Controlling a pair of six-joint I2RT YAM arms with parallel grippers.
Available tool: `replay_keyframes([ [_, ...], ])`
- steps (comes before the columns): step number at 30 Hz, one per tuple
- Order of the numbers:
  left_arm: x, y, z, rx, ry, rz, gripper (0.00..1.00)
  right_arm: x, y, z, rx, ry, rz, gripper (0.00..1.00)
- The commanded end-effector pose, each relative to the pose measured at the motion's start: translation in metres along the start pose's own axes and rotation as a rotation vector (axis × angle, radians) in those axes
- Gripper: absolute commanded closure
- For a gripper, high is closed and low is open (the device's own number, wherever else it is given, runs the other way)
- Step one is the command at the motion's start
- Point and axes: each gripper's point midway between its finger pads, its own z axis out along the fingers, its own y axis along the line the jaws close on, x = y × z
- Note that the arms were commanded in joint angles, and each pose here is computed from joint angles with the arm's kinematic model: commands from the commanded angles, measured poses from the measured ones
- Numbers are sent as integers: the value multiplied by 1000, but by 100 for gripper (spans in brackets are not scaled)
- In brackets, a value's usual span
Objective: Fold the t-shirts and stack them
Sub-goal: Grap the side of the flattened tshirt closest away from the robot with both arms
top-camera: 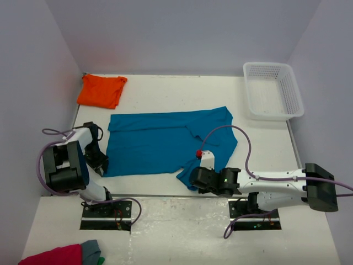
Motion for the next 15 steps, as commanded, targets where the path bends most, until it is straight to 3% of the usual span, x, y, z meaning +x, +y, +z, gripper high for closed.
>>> replay_keyframes([
  [1, -6, -33, 13, 134, 10, -15, 70, -6, 4, 0, -8, -17, 18, 100],
  [15, 1, -47, 31, 211, 24, -18, 74, -5, 5, 3, 2, -6, 21, 100],
])
